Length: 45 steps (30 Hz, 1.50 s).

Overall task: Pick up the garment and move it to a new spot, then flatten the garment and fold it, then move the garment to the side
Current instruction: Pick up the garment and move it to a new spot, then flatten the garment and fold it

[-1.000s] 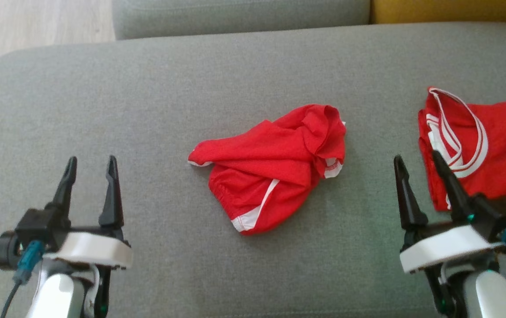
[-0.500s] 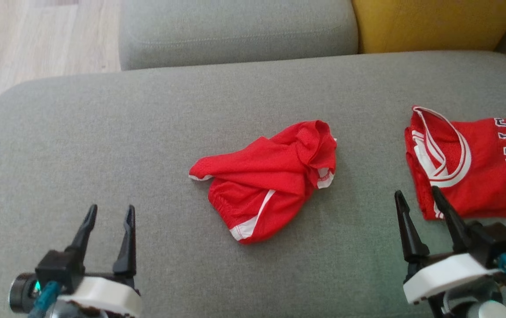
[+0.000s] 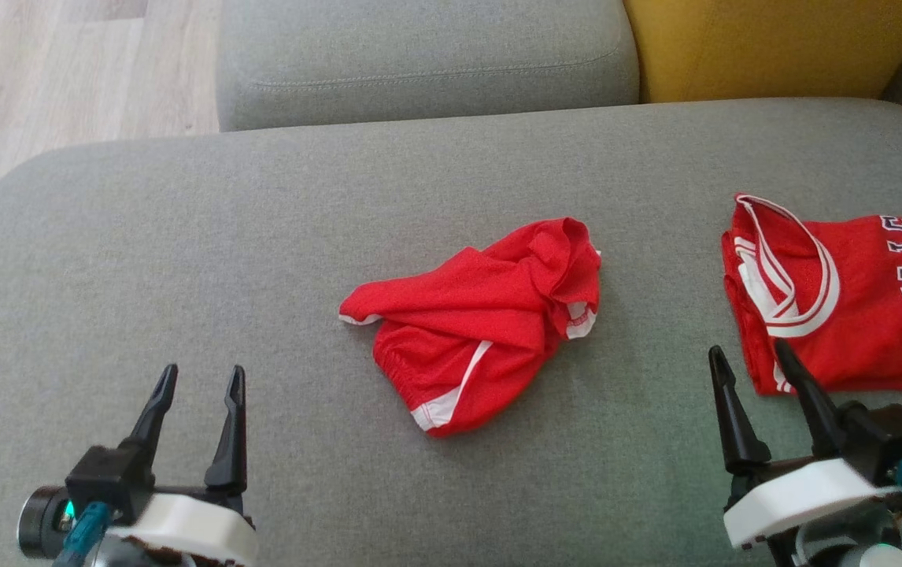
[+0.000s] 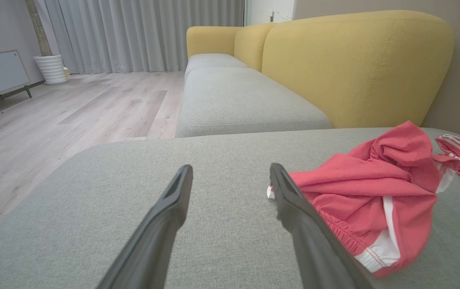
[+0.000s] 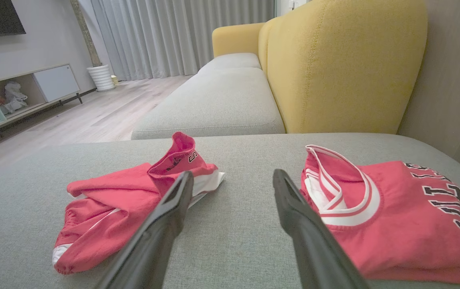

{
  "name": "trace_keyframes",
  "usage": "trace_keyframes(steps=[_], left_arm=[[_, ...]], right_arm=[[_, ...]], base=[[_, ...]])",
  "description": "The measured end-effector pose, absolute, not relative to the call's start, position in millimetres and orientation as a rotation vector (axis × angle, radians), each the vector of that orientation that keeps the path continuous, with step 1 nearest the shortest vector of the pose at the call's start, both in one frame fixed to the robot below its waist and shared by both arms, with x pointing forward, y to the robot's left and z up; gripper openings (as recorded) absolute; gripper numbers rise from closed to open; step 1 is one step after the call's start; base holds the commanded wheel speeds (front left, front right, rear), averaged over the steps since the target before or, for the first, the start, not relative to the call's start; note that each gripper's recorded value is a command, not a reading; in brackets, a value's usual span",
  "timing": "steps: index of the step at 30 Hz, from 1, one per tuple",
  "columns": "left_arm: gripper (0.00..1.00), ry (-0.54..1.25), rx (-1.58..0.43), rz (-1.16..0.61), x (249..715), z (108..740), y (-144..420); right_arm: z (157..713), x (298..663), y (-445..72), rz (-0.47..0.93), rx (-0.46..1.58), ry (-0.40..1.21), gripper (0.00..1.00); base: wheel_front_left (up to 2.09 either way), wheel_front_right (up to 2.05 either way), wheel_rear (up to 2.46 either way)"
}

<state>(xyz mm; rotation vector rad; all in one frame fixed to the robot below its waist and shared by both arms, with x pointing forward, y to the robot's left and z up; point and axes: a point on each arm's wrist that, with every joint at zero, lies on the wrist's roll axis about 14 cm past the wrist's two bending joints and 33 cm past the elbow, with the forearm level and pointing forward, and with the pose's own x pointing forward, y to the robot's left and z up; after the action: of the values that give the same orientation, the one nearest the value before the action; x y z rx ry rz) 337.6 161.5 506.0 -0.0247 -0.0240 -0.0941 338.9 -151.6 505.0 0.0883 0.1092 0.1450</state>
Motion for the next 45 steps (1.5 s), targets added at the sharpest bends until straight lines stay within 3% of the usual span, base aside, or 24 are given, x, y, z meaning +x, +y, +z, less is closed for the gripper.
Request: trace_keyframes(steps=[19, 35, 36, 38, 45], left_arm=[[1.0, -0.004, -0.031, -0.084, 339.3, 500.2, 163.3], [1.0, -0.017, -0.039, -0.073, 372.4, 497.1, 167.5], [1.0, -0.014, -0.041, -0.071, 373.7, 495.4, 167.8], [1.0, -0.007, -0.044, -0.063, 375.5, 492.0, 169.2], [1.0, 0.0, -0.048, -0.048, 386.0, 486.2, 174.4]], right_arm=[[494.9, 343.1, -144.7, 0.165, 0.095, 0.144, 1.0], [460.8, 401.7, -51.7, 0.45, 0.022, 0.242, 1.0], [454.9, 406.8, -50.3, 0.454, 0.004, 0.258, 0.94], [446.8, 416.4, -48.6, 0.459, -0.013, 0.279, 0.0], [453.0, 462.9, -64.3, 0.408, -0.039, 0.233, 0.0]], base=[[0.0, 0.0, 0.0], [0.0, 0.0, 0.0], [0.0, 0.0, 0.0], [0.0, 0.0, 0.0], [0.0, 0.0, 0.0]])
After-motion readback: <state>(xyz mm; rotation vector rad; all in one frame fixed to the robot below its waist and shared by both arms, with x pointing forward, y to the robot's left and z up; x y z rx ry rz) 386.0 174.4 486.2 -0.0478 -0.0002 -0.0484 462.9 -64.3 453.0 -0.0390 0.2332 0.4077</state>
